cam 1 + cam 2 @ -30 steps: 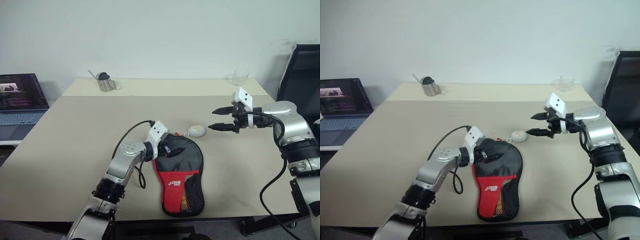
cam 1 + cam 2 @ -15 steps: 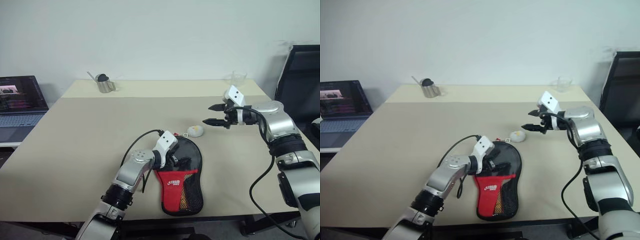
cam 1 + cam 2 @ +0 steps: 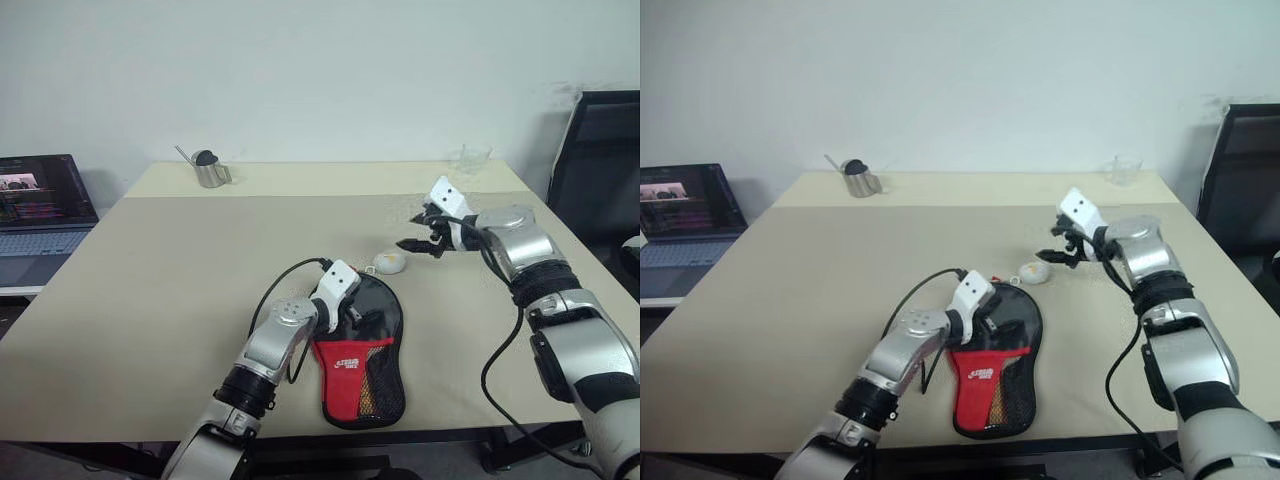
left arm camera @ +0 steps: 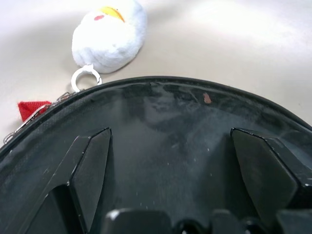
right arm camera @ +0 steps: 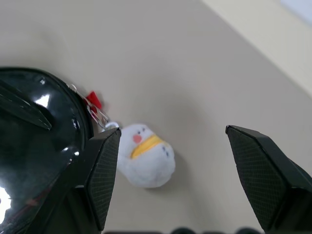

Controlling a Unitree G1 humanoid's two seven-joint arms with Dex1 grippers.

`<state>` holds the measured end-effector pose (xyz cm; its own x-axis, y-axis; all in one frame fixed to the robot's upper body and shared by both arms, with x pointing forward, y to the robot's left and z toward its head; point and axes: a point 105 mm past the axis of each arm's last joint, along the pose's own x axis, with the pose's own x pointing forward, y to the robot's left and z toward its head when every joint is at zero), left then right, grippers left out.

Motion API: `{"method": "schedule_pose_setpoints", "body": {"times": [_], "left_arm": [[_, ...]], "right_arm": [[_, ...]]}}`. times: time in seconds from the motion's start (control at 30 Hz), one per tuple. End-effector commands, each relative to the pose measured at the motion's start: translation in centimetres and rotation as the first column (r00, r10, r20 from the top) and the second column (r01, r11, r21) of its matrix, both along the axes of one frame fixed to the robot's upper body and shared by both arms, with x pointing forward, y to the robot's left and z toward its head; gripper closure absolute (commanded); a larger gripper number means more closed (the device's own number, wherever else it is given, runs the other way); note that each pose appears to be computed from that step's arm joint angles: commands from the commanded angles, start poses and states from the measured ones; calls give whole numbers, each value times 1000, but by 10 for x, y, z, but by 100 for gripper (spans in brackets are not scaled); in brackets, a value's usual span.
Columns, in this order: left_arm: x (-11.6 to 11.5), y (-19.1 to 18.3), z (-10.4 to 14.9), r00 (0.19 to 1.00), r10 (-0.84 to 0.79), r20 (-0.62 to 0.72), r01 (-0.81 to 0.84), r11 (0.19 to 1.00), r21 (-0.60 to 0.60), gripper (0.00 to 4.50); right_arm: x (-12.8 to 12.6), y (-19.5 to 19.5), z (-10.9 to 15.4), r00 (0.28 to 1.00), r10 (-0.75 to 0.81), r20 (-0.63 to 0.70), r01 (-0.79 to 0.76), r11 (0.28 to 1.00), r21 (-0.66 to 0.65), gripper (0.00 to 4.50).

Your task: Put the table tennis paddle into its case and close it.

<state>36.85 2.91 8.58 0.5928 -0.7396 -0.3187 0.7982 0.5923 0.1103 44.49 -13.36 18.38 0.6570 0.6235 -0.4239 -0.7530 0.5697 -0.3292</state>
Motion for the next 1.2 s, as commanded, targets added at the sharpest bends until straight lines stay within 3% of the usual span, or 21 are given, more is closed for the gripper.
{"method": "schedule_pose_setpoints", "body": {"times": [0.03, 0.43, 0.57, 0.67, 1.2], "left_arm": [[-2, 3, -18, 998, 13, -68, -10, 999, 40, 11], [-8, 0, -23, 996, -7, -86, 12, 998, 65, 11], [-9, 1, -23, 997, -6, -82, 12, 998, 69, 11], [-10, 2, -24, 997, -2, -80, 8, 998, 69, 11], [-10, 13, -26, 996, 41, -79, -34, 996, 84, 11]], "right_arm": [[7, 2, 20, 998, -22, 59, 21, 1000, 17, 74], [10, 23, 9, 999, -34, -33, 38, 990, 132, 74], [17, 22, -18, 986, -163, -40, 166, 984, 72, 74], [17, 22, -28, 978, -189, -85, 197, 975, 99, 74], [14, 36, -54, 946, -254, -202, 285, 948, 140, 74]]}}
